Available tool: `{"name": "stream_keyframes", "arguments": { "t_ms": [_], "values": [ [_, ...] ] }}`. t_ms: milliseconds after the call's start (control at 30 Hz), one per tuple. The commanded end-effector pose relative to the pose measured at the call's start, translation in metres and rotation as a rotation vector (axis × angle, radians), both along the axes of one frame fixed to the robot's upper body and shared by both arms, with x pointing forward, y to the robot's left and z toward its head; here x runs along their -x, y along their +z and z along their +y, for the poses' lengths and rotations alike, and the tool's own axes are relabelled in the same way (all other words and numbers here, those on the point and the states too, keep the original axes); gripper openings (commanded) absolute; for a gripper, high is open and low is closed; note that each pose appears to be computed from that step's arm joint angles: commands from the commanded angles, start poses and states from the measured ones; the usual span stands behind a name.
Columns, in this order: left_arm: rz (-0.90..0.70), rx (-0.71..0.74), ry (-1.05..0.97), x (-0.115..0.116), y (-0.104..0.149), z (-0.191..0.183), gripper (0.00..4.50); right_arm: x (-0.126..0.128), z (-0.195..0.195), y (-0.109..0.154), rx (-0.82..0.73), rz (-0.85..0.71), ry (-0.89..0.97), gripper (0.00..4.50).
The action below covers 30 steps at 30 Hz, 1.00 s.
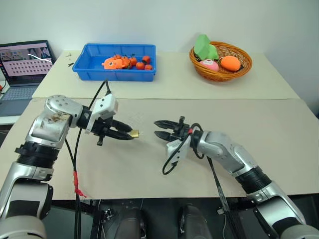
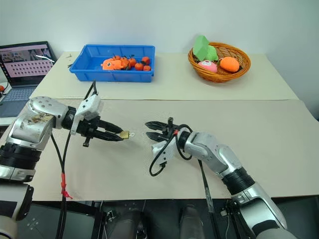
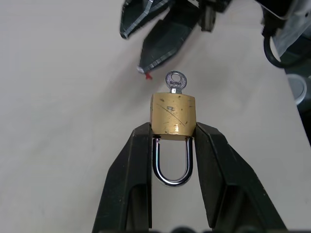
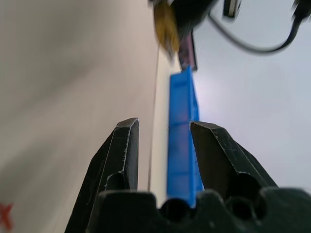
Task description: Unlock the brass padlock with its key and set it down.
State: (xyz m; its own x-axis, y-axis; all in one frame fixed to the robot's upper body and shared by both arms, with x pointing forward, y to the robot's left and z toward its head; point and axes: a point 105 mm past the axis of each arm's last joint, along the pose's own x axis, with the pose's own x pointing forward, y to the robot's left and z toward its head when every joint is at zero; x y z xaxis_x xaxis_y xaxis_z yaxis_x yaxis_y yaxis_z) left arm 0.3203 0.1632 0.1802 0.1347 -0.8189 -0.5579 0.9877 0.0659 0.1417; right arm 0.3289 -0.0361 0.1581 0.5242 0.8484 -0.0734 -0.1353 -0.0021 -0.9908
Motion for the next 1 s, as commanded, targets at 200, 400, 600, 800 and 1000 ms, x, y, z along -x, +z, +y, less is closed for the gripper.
{"name": "stream_keyframes", "arguments": {
  "t_ms": [200, 400, 600, 800, 1000],
  "values": [
    [-0.098, -0.163, -0.017, 0.006, -0.041, 0.021, 0.77, -0.017, -0.025, 0.046, -0.331, 0.194, -0.184, 2.11],
    [-0.132, -0.099, 0.022, -0.003, -0.039, 0.017, 0.77, 0.004, -0.025, 0.058, -0.59, 0.702, -0.109, 2.11],
    [-0.089, -0.049, 0.036, 0.0, -0.046, 0.016, 0.77, 0.046, -0.015, 0.035, -0.591, 1.196, 0.057, 2.11],
    [-0.075, -0.045, 0.034, 0.002, -0.05, 0.017, 0.77, 0.044, -0.003, 0.012, -0.6, 1.25, -0.005, 2.11],
    [-0.111, -0.099, 0.007, 0.002, -0.059, 0.02, 2.76, 0.038, 0.002, 0.017, -0.636, 1.211, -0.025, 2.19]
  ]
}}
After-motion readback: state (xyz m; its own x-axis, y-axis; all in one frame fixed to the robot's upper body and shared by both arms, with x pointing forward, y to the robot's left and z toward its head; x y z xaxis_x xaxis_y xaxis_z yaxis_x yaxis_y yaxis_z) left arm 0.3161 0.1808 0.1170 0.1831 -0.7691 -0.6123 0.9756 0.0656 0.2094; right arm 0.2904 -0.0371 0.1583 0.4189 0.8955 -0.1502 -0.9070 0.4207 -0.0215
